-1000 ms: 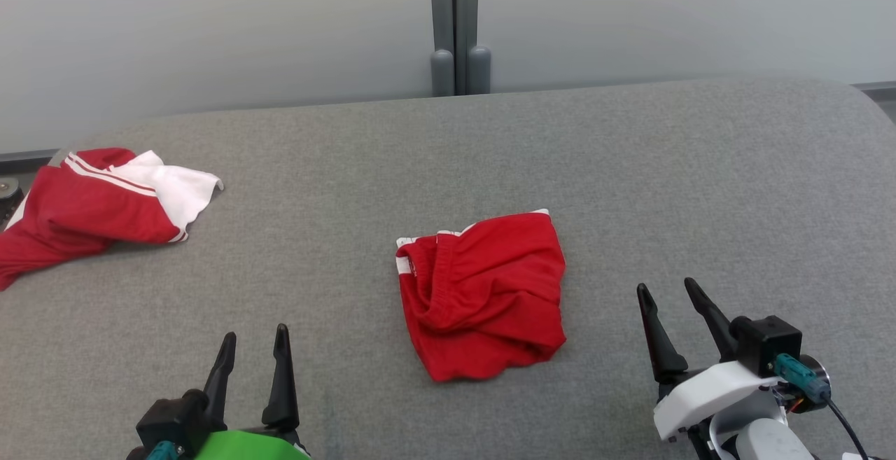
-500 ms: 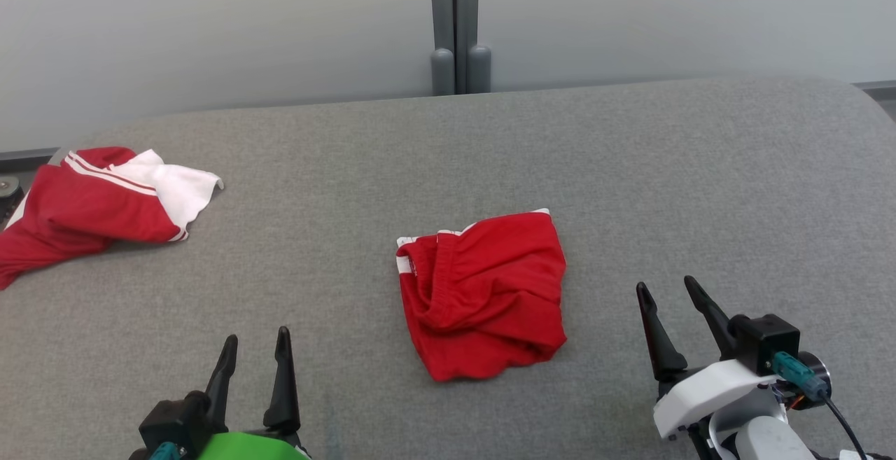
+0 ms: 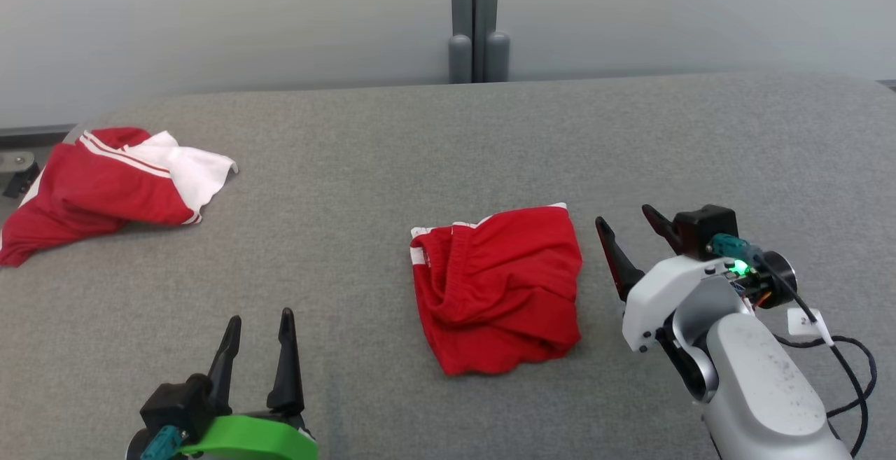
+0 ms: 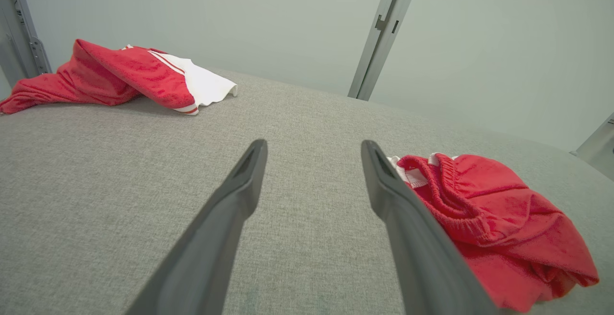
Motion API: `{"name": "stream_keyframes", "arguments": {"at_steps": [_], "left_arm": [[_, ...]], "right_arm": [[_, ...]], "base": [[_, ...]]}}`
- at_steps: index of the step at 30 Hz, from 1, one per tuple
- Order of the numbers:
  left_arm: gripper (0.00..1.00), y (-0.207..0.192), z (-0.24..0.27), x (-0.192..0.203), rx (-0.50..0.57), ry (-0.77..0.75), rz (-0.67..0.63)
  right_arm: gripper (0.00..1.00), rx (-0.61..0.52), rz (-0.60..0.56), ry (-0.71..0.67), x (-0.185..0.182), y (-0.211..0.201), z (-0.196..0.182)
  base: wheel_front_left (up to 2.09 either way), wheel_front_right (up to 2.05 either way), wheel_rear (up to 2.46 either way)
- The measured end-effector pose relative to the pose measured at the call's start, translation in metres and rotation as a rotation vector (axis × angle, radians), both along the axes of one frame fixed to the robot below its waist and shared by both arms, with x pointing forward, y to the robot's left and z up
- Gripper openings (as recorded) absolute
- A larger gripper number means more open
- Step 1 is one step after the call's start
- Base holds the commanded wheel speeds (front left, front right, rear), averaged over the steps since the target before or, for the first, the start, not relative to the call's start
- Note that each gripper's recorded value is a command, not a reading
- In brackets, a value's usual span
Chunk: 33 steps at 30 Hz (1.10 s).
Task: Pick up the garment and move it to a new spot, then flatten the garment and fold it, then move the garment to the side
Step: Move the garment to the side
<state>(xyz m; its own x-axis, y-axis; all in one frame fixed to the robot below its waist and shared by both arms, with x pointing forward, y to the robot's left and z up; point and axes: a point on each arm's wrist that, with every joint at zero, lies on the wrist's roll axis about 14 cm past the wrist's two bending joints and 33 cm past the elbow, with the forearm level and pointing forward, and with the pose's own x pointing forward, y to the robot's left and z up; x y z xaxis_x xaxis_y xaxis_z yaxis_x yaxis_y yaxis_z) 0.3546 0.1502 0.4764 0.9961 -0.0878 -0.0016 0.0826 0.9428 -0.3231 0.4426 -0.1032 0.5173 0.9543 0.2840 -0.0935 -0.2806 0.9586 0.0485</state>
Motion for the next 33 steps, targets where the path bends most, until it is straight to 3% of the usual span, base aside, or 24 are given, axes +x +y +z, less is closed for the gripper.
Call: {"name": "stream_keyframes", "arguments": {"at_steps": [13,17,18,19,21,22,28,33], "left_arm": [[1.0,0.021,-0.009,0.006,-0.014,0.033,0.071],[1.0,0.028,-0.015,0.007,-0.012,0.051,0.096],[1.0,0.029,-0.015,0.008,-0.011,0.053,0.1],[1.0,0.03,-0.015,0.009,-0.01,0.054,0.103],[1.0,0.03,-0.017,0.01,-0.009,0.057,0.103],[1.0,0.029,-0.018,0.011,-0.009,0.06,0.1],[1.0,0.016,-0.015,0.026,-0.01,0.046,0.056],[1.0,-0.005,-0.013,0.047,-0.007,0.028,-0.011]], "right_arm": [[1.0,-0.048,0.101,0.403,0.006,0.035,-0.091],[1.0,-0.061,0.13,0.467,0.006,0.045,-0.111],[0.78,-0.062,0.138,0.473,0.006,0.048,-0.113],[0.45,-0.063,0.144,0.477,0.007,0.05,-0.114],[0.2,-0.067,0.155,0.479,0.01,0.053,-0.115],[0.0,-0.07,0.162,0.478,0.011,0.055,-0.116],[0.0,-0.062,0.15,0.423,0.026,0.052,-0.106],[0.0,-0.084,0.08,0.355,0.045,0.022,-0.092]], "base": [[0.0,0.0,0.0],[0.0,0.0,0.0],[0.0,0.0,0.0],[0.0,0.0,0.0],[0.0,0.0,0.0],[0.0,0.0,0.0],[0.0,0.0,0.0],[0.0,0.0,0.0]]}}
